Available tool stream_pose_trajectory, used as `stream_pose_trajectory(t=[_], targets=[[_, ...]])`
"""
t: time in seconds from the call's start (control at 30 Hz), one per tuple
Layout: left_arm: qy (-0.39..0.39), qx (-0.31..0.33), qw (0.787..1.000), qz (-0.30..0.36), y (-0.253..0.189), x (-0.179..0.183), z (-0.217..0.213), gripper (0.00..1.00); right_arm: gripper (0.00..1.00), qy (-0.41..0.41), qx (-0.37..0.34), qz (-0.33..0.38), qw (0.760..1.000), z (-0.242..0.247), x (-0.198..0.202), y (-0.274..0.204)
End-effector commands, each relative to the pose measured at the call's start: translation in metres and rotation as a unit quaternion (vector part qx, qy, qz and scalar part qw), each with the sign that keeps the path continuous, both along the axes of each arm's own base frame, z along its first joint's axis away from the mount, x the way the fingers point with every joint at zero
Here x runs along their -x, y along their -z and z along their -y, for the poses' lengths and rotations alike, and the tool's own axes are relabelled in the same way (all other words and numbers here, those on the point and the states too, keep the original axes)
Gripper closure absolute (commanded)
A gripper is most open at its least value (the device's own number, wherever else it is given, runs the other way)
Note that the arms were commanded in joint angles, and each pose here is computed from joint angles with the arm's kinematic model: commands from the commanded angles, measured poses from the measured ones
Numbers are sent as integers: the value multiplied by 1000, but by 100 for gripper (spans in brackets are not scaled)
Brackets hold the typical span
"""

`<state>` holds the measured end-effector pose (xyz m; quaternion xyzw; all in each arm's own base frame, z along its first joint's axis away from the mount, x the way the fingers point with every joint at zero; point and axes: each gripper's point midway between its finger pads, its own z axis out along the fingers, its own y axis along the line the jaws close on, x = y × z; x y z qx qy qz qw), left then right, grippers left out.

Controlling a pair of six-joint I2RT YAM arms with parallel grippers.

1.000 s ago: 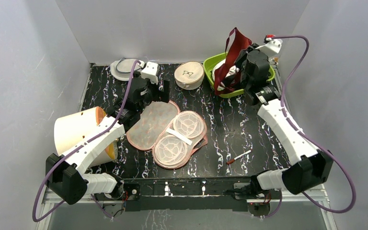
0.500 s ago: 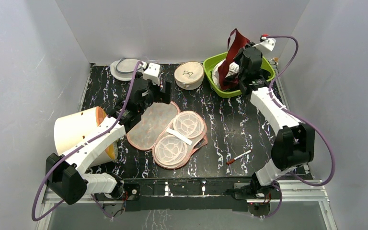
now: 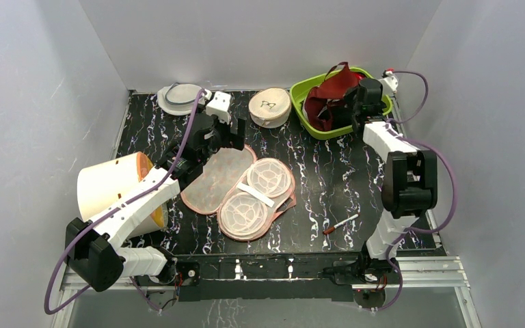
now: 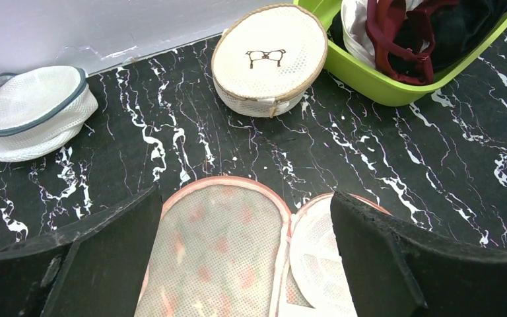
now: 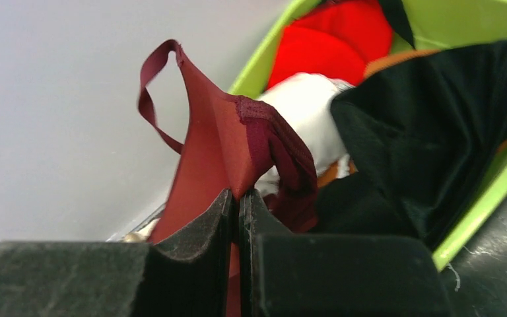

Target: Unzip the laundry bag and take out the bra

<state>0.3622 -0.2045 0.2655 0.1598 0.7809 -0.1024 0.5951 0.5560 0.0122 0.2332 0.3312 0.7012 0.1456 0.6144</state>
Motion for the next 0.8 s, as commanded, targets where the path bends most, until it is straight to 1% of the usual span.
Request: stream_pose_trajectory(t=[0.0,0.1,0.23,0.37,0.43,0.53,0.63,0.67,0.77], targets=[[-2,10,1000,28,-20,4,-4,1,100,6,-60,-9,998,25,-12,26],[-2,9,1000,26,-18,4,-3,2,100,9,-56,-30,998,38,-19,47],[-2,8,1000,25,-16,3,-2,2,100,18,-48,-76,996,50,-22,83],[-1,7,1000,27,-17,4,-2,1,100,36,-16,-106,994,63,-23,106],[0,8,1000,28,-18,4,-2,2,100,26,-8,-129,991,62,-26,118],[2,6,1000,27,-16,5,-1,2,96,4,-10,-159,987,57,-32,129],[-1,7,1000,29,-17,4,-2,2,92,-1,-18,-157,987,54,-29,125],[0,7,1000,29,-17,4,-2,2,90,2,-21,-154,988,54,-26,123],[1,7,1000,28,-16,4,-1,2,79,0,-25,-140,990,51,-20,107]])
